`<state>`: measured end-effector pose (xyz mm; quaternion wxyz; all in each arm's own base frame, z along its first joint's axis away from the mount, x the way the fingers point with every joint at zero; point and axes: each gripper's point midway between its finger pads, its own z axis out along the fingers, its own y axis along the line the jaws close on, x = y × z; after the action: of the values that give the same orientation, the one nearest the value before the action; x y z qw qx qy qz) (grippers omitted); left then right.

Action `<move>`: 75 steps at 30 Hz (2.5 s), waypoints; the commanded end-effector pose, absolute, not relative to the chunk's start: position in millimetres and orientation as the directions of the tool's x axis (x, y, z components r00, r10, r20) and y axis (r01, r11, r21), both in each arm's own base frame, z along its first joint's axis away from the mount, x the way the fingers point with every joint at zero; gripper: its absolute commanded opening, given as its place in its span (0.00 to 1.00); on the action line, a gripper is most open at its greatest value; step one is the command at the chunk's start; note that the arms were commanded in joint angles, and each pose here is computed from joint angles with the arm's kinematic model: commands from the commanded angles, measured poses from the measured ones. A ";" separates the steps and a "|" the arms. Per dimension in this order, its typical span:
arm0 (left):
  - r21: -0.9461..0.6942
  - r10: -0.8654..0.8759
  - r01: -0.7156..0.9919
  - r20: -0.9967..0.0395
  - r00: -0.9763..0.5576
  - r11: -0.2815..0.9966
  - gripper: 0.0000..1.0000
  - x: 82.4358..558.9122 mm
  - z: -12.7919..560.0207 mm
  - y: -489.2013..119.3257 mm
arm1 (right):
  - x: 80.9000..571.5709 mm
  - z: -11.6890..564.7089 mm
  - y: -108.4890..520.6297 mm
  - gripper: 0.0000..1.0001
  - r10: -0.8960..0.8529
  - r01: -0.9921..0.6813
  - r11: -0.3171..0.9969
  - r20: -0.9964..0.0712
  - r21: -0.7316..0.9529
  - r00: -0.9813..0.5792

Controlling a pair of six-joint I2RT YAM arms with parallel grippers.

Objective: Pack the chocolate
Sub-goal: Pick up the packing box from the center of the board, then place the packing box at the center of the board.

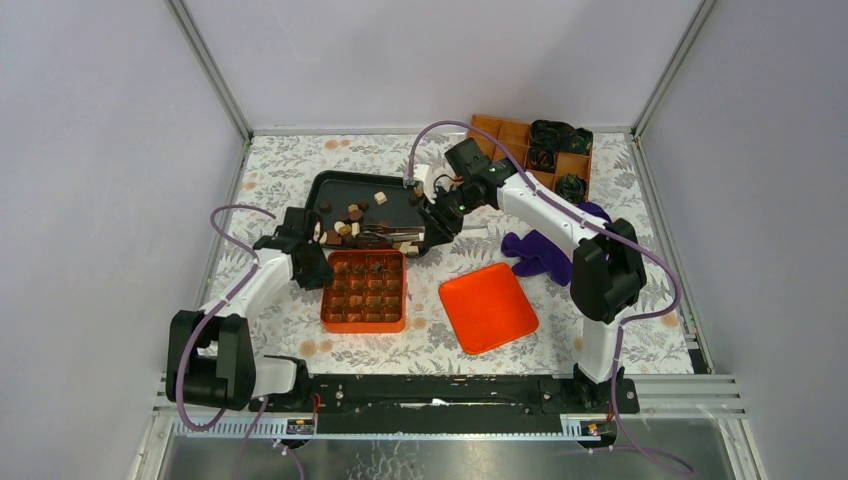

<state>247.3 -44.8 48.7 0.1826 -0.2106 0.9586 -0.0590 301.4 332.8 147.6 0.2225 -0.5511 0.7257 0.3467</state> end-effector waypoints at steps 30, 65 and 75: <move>-0.232 -0.182 -0.015 -0.719 -0.670 0.972 0.00 280.6 112.7 -98.6 | 286.9 231.9 323.4 0.16 -0.543 -0.968 0.055 -0.807 0.243 -0.233; -0.236 -0.151 -0.043 -0.462 -0.874 0.971 0.28 260.5 67.7 -116.7 | 291.8 146.6 348.5 0.19 -0.744 -0.984 0.114 -0.645 0.134 -0.174; -0.202 -0.149 -0.049 -0.517 -0.843 0.978 0.36 259.4 95.7 -104.8 | 291.1 141.2 353.0 0.30 -0.752 -0.984 0.112 -0.636 0.139 -0.175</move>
<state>252.5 -109.3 70.2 0.2437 -0.0525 0.9634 -0.0985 285.4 337.0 122.6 0.1794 -0.5990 0.7315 0.2718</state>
